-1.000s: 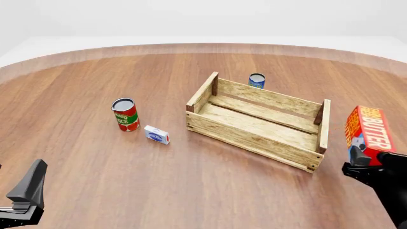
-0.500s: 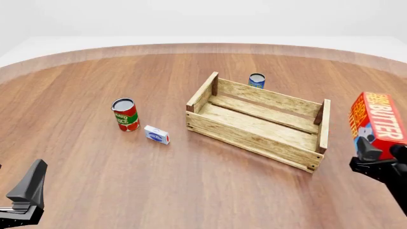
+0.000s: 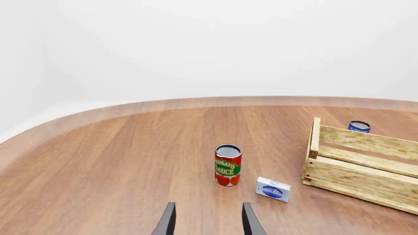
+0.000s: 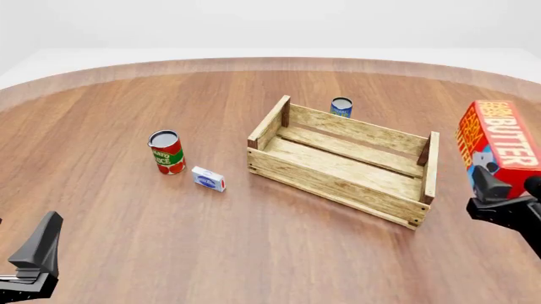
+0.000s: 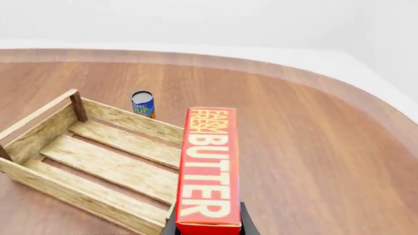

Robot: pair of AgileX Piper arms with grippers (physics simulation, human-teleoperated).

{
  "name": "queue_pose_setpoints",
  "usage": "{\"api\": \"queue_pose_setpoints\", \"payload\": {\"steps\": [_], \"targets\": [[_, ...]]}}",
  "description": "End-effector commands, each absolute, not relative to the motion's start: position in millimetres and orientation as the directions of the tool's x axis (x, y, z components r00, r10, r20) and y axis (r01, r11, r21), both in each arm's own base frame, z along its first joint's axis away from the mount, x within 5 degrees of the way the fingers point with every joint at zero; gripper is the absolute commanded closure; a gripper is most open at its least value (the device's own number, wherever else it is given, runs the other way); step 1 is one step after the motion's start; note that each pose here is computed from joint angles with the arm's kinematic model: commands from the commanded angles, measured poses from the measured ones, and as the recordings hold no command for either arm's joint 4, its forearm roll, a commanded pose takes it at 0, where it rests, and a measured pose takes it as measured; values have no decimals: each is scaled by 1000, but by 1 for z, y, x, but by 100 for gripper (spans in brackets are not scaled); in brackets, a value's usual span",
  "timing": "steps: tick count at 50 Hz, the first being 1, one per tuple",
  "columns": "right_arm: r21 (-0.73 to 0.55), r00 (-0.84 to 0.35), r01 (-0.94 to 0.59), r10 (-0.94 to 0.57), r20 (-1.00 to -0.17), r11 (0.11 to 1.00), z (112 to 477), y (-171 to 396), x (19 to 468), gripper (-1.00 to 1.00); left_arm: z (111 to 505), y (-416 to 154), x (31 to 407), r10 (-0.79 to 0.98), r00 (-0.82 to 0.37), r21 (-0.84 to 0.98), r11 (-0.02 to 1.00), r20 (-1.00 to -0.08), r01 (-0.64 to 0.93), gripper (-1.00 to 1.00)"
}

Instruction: Pick up the butter and put it in the tray.

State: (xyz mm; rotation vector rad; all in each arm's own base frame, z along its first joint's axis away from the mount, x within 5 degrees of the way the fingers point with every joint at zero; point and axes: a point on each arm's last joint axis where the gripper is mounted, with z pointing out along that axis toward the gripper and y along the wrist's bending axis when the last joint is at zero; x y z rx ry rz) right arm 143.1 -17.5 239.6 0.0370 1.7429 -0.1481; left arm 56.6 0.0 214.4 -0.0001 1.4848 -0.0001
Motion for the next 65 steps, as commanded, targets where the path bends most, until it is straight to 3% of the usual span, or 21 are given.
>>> {"api": "queue_pose_setpoints", "payload": {"steps": [1, 28, 65], "targets": [[-97, -140, 64, -88, -986, 993, 261, -11, 142, 100, 214, 0, 57, 0, 86, 0, 1000, -996, 0, -100], [-130, -140, -39, -134, -981, 991, 284, 3, 155, 100, 214, 0, 57, 0, 86, 0, 1000, -996, 0, -100], [-134, -203, -179, -170, -964, 975, 289, 31, 207, 100, 214, 0, 57, 0, 86, 0, 1000, -996, 0, -100]]}}
